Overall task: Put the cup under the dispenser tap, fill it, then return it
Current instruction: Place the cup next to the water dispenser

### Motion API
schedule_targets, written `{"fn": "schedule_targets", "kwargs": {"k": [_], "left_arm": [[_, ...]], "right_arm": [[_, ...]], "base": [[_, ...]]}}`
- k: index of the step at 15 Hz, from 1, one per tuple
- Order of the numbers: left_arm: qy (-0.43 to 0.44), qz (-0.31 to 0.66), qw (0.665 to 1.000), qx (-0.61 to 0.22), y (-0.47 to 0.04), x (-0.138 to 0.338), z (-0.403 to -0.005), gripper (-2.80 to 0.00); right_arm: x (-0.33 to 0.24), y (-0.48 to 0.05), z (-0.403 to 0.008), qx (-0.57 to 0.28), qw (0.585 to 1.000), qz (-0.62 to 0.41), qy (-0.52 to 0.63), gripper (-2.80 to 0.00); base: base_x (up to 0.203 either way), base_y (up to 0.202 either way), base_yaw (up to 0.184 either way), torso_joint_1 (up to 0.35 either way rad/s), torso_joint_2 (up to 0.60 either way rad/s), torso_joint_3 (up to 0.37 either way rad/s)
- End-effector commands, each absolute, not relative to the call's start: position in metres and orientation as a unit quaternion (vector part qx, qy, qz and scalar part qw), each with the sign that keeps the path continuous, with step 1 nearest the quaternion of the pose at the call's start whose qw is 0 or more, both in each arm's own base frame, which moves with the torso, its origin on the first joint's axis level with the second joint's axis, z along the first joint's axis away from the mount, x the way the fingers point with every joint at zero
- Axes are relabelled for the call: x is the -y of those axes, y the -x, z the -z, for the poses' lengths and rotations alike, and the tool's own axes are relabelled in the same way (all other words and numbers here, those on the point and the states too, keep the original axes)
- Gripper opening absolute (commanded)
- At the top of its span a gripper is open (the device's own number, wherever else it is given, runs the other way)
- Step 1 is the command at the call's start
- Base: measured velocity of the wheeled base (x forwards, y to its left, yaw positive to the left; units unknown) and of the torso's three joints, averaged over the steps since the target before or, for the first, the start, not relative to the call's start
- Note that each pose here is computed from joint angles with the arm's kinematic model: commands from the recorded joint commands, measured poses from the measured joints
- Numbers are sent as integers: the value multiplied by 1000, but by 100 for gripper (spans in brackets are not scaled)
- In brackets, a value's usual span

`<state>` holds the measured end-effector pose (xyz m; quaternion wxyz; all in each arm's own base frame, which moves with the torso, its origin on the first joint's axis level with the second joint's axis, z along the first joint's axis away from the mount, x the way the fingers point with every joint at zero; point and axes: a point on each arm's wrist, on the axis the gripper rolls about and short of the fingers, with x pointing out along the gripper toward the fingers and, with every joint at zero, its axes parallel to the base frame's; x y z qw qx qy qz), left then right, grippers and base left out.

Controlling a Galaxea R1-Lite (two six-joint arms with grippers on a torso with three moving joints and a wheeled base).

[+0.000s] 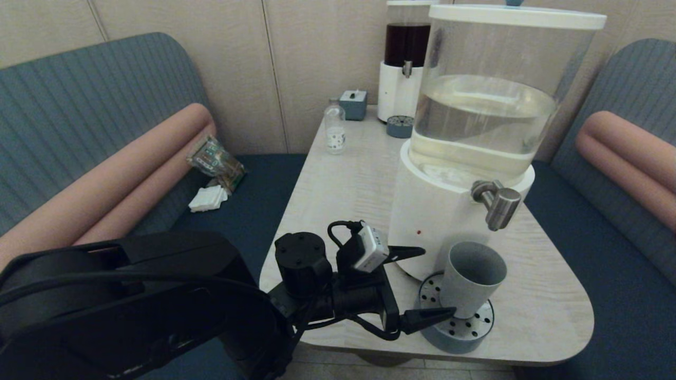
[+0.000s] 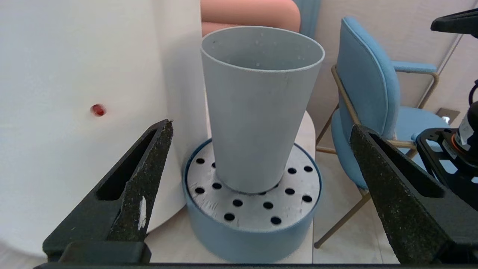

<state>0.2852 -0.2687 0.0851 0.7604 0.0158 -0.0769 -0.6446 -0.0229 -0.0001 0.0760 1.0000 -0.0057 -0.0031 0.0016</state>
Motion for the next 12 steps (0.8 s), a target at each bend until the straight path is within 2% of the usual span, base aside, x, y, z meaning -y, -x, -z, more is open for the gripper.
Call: {"fn": "schedule_targets", "kwargs": {"k": [1, 12], "left_arm": [[-15, 649, 757, 78, -287, 274, -79, 0], [-7, 663, 742, 96, -297, 307, -66, 0]], "right_arm": [[0, 23, -76, 3, 1000, -2, 6, -280], [0, 23, -76, 3, 1000, -2, 6, -280]], "base": [[0, 0, 0, 0, 0, 0], [0, 0, 0, 0, 0, 0]]}}
